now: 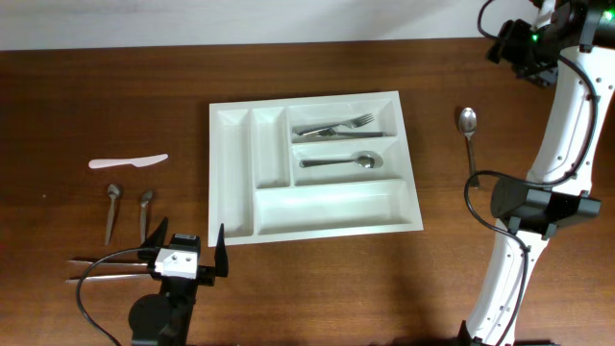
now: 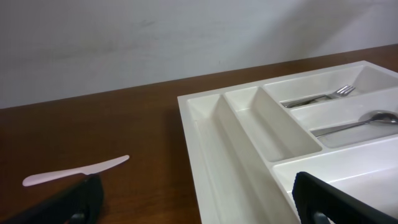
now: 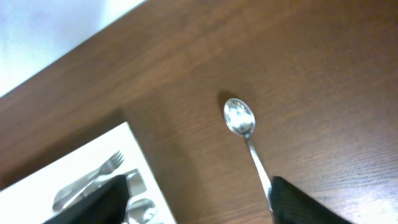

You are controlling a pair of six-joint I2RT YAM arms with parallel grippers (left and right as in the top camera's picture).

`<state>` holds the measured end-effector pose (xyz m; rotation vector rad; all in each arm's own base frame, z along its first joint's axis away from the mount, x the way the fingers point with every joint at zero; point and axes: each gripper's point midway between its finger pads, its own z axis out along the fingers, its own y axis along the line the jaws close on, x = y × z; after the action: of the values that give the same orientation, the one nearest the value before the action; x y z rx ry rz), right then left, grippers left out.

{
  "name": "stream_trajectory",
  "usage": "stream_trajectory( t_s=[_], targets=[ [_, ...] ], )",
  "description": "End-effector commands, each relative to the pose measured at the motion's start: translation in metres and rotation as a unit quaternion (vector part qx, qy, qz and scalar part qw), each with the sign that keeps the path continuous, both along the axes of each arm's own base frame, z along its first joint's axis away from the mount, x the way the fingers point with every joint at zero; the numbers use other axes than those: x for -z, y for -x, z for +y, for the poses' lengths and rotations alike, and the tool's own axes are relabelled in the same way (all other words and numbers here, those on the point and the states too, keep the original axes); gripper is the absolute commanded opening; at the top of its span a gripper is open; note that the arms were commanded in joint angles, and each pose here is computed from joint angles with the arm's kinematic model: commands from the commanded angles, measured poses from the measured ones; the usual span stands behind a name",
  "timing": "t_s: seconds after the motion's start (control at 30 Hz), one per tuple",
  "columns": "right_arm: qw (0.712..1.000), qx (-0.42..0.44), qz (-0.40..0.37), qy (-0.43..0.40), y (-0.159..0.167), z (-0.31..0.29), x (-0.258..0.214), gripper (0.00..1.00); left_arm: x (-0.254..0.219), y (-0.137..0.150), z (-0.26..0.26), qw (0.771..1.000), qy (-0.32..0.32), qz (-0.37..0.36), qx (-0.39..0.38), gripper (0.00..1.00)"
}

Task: Pack container
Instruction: 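Move the right gripper to the last spoon and grasp it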

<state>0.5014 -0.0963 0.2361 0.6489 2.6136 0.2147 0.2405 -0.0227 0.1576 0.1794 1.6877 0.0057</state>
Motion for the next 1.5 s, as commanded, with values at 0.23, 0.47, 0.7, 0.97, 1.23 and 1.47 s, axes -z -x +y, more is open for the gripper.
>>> stream_trajectory(
  t_s=[0.23, 0.47, 0.7, 0.97, 1.23, 1.47],
  targets=[
    [0.982, -0.087, 0.165, 0.020, 0.021, -0.007, 0.117, 0.88, 0.003, 0.000, 0.000, 1.000, -0.007, 0.000, 0.003, 0.99],
    [0.961, -0.088, 0.263, -0.011, 0.058, 0.000, 0.176, 0.88, 0.003, 0.000, 0.000, 1.000, -0.007, 0.000, 0.003, 0.99],
    [0.948, -0.090, 0.306, -0.022, 0.078, 0.004, 0.211, 0.85, 0.003, 0.000, 0.000, 1.000, -0.007, 0.000, 0.003, 0.99],
    [0.938, -0.202, 0.281, 0.014, 0.072, -0.003, 0.225, 0.86, 0.003, 0.000, 0.000, 1.000, -0.007, 0.000, 0.003, 0.99],
    [0.939, -0.222, 0.258, 0.057, 0.057, -0.015, 0.228, 0.86, 0.003, 0.000, 0.000, 1.000, -0.007, 0.000, 0.003, 0.99],
    [0.942, -0.219, 0.248, 0.061, 0.051, -0.015, 0.230, 0.82, 0.003, 0.000, 0.000, 1.000, -0.007, 0.000, 0.003, 0.99]
  ],
)
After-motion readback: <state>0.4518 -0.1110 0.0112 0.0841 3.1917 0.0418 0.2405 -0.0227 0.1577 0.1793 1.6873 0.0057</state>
